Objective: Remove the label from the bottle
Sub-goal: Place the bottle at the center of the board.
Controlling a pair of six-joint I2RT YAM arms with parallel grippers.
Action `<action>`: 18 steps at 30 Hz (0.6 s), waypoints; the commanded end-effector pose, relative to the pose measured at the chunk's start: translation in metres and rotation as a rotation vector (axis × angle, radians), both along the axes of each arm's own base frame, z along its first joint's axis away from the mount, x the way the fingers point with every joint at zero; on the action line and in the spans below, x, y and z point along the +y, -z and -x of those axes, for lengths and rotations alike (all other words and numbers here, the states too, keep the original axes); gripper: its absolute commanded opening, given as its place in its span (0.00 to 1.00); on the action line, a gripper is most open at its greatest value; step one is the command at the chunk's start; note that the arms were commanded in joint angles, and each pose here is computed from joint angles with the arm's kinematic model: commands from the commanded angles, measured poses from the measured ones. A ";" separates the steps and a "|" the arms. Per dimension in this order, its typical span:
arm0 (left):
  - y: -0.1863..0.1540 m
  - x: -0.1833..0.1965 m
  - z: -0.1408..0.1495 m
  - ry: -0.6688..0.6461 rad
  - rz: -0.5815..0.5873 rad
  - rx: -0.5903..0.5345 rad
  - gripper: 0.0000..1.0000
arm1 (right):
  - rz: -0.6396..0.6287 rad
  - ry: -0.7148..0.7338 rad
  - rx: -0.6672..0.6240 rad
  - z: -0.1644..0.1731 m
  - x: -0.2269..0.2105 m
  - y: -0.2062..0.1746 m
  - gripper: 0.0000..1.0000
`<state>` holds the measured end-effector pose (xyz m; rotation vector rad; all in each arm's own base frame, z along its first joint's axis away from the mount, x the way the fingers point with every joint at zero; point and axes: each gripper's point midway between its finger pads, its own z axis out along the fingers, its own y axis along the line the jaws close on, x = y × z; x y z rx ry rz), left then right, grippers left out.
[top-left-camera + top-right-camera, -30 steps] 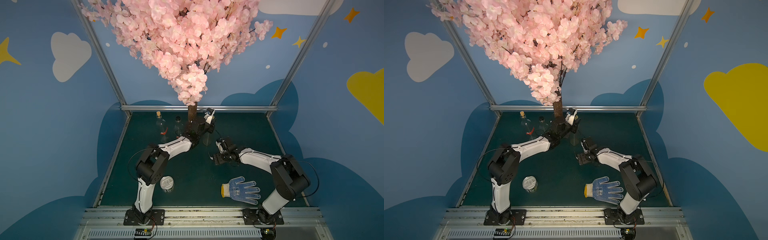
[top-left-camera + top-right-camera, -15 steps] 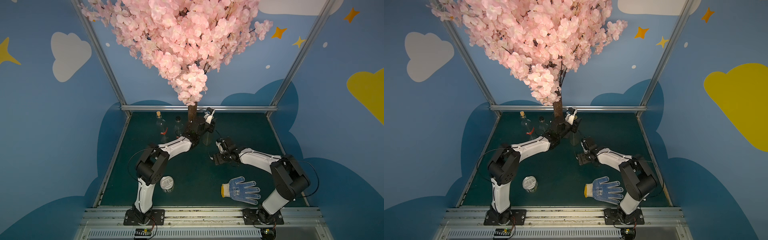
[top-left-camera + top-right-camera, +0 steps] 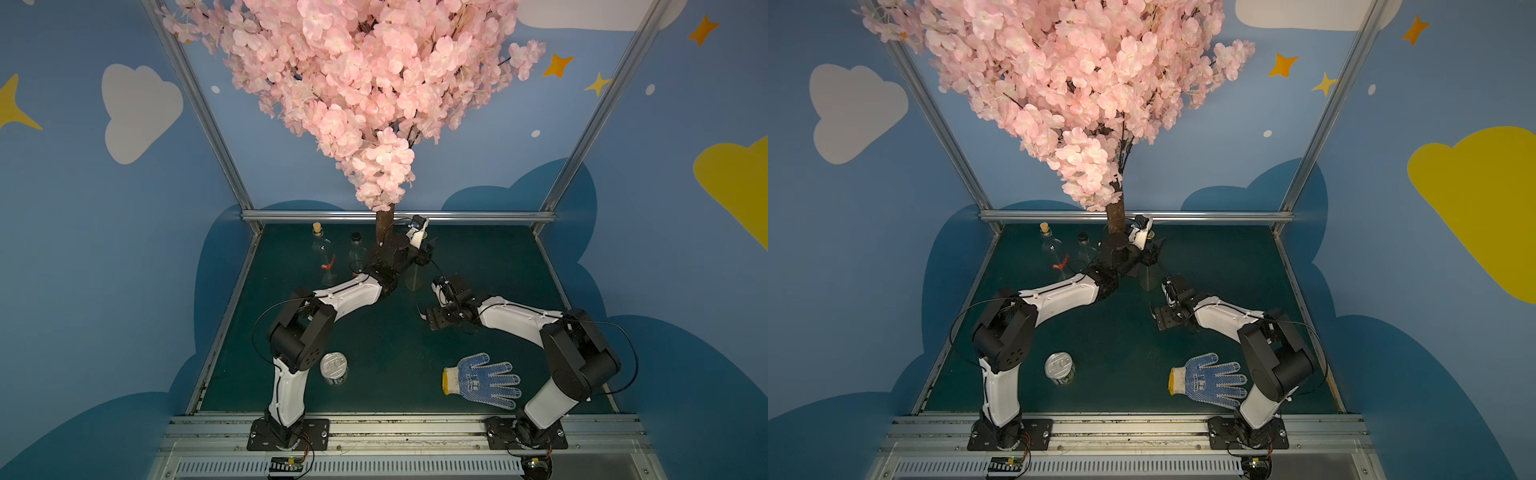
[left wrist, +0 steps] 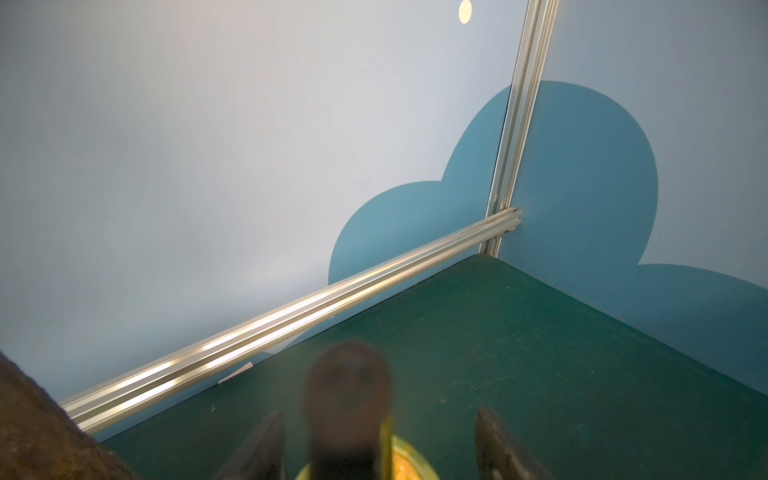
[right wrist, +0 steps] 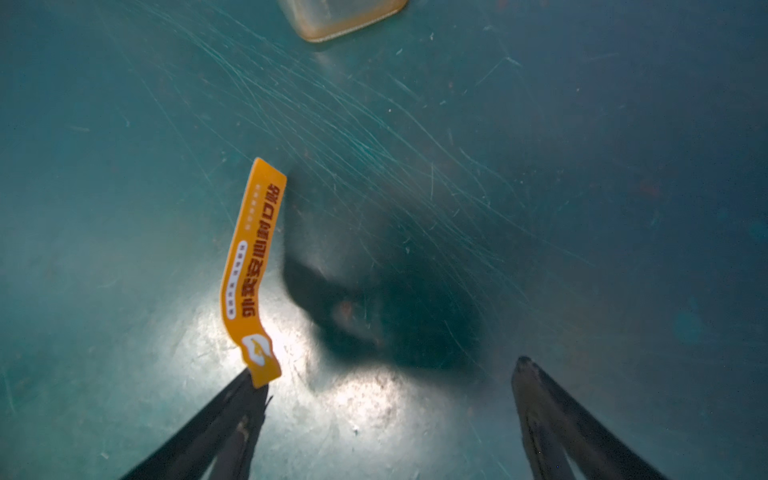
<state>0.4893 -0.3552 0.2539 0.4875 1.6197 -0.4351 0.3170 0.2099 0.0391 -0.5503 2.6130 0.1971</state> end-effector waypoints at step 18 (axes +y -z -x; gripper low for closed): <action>-0.075 0.065 0.050 -0.047 0.120 0.022 0.98 | -0.030 -0.018 -0.008 0.003 0.004 -0.007 0.91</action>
